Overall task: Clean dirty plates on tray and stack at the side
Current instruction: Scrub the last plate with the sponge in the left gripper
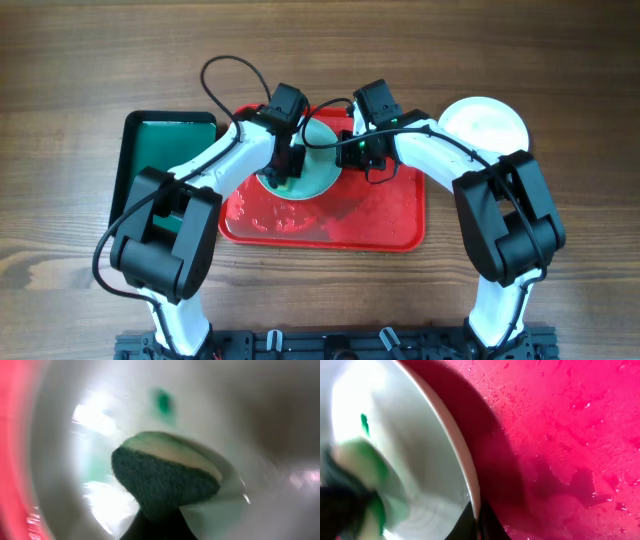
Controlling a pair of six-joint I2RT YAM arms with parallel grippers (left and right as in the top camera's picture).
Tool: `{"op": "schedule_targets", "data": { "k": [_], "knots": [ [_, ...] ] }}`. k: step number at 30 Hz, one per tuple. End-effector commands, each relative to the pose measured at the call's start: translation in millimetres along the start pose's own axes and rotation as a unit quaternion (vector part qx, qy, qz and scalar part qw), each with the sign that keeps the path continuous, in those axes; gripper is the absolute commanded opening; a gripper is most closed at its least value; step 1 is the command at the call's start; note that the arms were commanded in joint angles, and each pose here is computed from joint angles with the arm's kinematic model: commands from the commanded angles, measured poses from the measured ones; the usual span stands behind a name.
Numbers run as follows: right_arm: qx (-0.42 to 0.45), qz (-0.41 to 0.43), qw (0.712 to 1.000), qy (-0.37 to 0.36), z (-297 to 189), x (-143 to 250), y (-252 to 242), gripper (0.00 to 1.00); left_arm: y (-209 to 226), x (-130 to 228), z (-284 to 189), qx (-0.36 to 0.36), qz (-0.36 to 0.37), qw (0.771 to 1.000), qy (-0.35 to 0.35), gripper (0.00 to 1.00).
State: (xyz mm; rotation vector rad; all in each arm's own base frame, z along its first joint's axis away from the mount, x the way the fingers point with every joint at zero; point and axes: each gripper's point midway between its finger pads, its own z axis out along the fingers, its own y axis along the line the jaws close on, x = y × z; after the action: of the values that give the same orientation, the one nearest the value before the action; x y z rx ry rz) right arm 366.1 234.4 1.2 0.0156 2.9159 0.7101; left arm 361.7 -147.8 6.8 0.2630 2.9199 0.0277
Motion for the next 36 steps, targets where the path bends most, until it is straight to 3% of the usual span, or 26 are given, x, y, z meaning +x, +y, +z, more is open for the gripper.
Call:
{"op": "schedule_targets", "data": {
  "k": [1, 4, 7, 10, 15, 17, 20, 23, 28, 32, 36],
  "knots": [
    [0.022, 0.006, 1.0, 0.006, 9.0, 0.8, -14.0, 0.04, 37.9, -21.7, 10.3, -0.094, -0.055, 0.992, -0.057, 0.04],
    [0.022, 0.006, 1.0, 0.007, 9.0, 0.9, -14.0, 0.04, 21.4, -41.6, 9.3, -0.056, -0.056, 0.992, -0.095, 0.04],
    [0.022, 0.002, 1.0, 0.007, 9.0, 0.9, -14.0, 0.04, -14.7, -50.0, 8.4, 0.04, -0.012, 0.994, -0.103, 0.04],
    [0.022, 0.002, 1.0, 0.007, 9.0, 0.8, -14.0, 0.04, -56.7, -39.2, 2.2, 0.149, 0.055, 0.984, -0.083, 0.04],
    [0.022, 0.002, 1.0, 0.007, 9.0, 0.8, -13.9, 0.04, -87.8, -6.7, -4.4, 0.219, 0.126, 0.967, -0.035, 0.04],
    [0.022, 0.003, 1.0, 0.007, 9.0, 0.8, -13.9, 0.04, -88.7, 2.7, -3.6, 0.215, 0.16, 0.963, -0.024, 0.04],
    [0.022, 0.002, 1.0, 0.007, 9.0, 0.8, -14.0, 0.04, -69.6, -8.4, 3.0, 0.163, 0.135, 0.977, -0.037, 0.04],
    [0.022, 0.002, 1.0, 0.007, 9.0, 0.8, -13.9, 0.04, -28.5, -34.1, 9.6, 0.061, 0.04, 0.995, -0.074, 0.04],
    [0.022, 0.002, 1.0, 0.007, 9.0, 0.9, -14.0, 0.04, 23.7, -67.9, 5.0, -0.03, -0.118, 0.982, -0.146, 0.04],
    [0.022, 0.0, 1.0, 0.007, 9.0, 0.9, -14.0, 0.04, 37.7, -64.0, 6.1, -0.042, -0.19, 0.971, -0.141, 0.04],
    [0.022, -0.003, 1.0, 0.007, 9.0, 0.8, -13.8, 0.04, 33.4, -41.4, 10.9, -0.044, -0.189, 0.976, -0.095, 0.04]
  ]
}}
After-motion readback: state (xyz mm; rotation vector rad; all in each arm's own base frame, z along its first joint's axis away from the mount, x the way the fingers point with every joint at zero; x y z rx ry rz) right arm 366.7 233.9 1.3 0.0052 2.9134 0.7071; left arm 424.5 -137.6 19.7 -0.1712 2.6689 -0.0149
